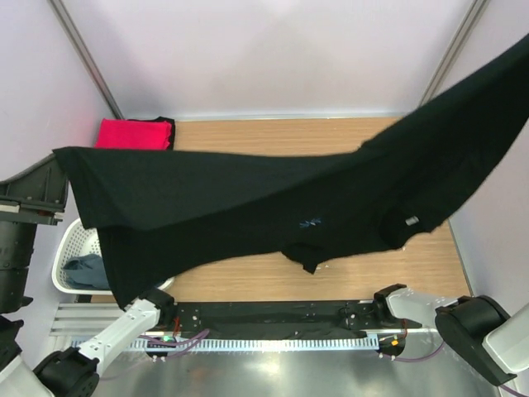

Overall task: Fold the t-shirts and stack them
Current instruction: Flatten the tshirt out

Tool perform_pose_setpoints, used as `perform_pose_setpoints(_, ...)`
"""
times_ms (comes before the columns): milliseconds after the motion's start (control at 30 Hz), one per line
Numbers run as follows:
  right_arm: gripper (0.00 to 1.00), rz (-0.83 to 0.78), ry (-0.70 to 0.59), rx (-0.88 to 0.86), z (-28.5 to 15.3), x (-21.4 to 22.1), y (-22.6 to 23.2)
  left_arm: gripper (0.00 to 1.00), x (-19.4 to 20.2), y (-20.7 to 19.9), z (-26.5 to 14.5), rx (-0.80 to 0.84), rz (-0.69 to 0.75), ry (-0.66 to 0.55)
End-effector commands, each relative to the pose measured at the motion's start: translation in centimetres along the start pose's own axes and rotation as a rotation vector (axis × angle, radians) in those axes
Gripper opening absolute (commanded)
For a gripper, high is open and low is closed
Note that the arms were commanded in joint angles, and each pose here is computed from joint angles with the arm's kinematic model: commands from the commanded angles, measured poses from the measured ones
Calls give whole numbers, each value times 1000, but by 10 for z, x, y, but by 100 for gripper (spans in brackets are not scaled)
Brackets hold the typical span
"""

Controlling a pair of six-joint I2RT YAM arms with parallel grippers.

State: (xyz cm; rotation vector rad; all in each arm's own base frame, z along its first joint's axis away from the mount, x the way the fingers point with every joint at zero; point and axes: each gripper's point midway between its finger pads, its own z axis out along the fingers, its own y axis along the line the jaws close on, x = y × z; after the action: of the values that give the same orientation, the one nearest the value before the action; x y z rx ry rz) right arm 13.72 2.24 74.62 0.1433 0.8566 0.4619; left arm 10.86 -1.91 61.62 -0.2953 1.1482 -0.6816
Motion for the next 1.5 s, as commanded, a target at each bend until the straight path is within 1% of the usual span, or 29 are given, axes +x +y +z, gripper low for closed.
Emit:
perform_pose_setpoints(0, 1, -71, 133, 103, 11, 49, -24, 1, 60, 14, 11, -72, -74, 202)
perform_pose_setpoints(33, 1, -97, 172, 126, 13, 64, -30, 1, 69, 23, 15, -115, -69, 214)
perform_pose_setpoints(67, 1, -122, 216, 166, 14, 81, -40, 1, 97, 40, 23, -172, -47, 272)
perform_pose_setpoints(133, 1, -177, 349, 224, 19, 136, -58, 0, 129, 63, 34, -264, -34, 320)
perform_pose_setpoints(167, 1, -197, 385, 261, 18, 154, -68, 0, 160, 81, 38, -321, -17, 378)
perform_pose_setpoints(200, 1, -236, 499, 294, 14, 205, -83, 0, 176, 91, 41, -353, -17, 397)
perform_pose_setpoints(233, 1, -253, 543, 320, 9, 230, -93, 0, 191, 100, 44, -384, -30, 412)
perform_pose_setpoints(267, 1, -235, 507, 327, 10, 235, -95, 0, 205, 111, 46, -425, -32, 419)
perform_pose_setpoints(300, 1, -272, 612, 361, -7, 292, -115, 0, 238, 132, 46, -479, -20, 463)
perform_pose_setpoints(333, 1, -260, 577, 365, -2, 304, -118, 0, 254, 142, 46, -512, -37, 472)
perform_pose_setpoints(367, 1, -271, 609, 385, -8, 328, -127, 0, 274, 157, 46, -562, -26, 497)
perform_pose_setpoints(400, 1, -294, 685, 416, -25, 366, -143, 0, 289, 164, 49, -580, -33, 503)
perform_pose_setpoints(467, 1, -311, 737, 444, -35, 409, -160, 0, 342, 195, 41, -661, -16, 594)
perform_pose_setpoints(500, 1, -338, 830, 481, -56, 453, -180, 0, 355, 198, 49, -651, -27, 588)
perform_pose_setpoints(567, 1, -351, 881, 508, -69, 490, -197, 0, 392, 224, 42, -710, 5, 649)
perform_pose_setpoints(600, 1, -380, 961, 545, -91, 524, -218, 0, 417, 237, 43, -739, 17, 698)
perform_pose_setpoints(667, 1, -374, 983, 572, -98, 550, -236, 0, 441, 258, 43, -790, 20, 751)
perform_pose_setpoints(733, 1, -372, 1024, 614, -107, 575, -260, 0, 477, 274, 43, -803, 3, 856)
perform_pose_setpoints(800, 1, -376, 1023, 629, -103, 583, -273, 0, 490, 285, 54, -799, 10, 877)
perform_pose_setpoints(833, 1, -385, 1049, 647, -108, 596, -286, 0, 505, 292, 52, -803, 15, 925)
perform_pose_setpoints(900, 1, -375, 1065, 643, -101, 606, -294, 0, 510, 300, 62, -813, 25, 934)
perform_pose_setpoints(967, 1, -389, 1116, 653, -112, 623, -304, 2, 520, 314, 58, -847, 48, 979)
perform_pose_setpoints(1000, 1, -391, 1120, 650, -112, 627, -306, 8, 516, 319, 63, -860, 50, 972)
perform_pose_setpoints(1033, 1, -394, 1120, 650, -112, 631, -309, 29, 518, 325, 61, -872, 59, 987)
perform_pose_setpoints(1100, 1, -399, 1143, 655, -116, 639, -316, 63, 512, 328, 61, -866, 52, 1013)
perform_pose_setpoints(1133, 1, -401, 1151, 659, -118, 641, -320, 95, 507, 329, 59, -851, 80, 1032)
perform_pose_setpoints(1167, 1, -403, 1154, 670, -119, 643, -326, 100, 496, 329, 53, -870, 105, 1035)
perform_pose_setpoints(1267, 1, -384, 1168, 662, -115, 649, -331, 100, 474, 327, 46, -871, 143, 1027)
perform_pose_setpoints(1467, 1, -360, 1167, 640, -106, 651, -329, 98, 465, 336, 24, -939, 52, 1015)
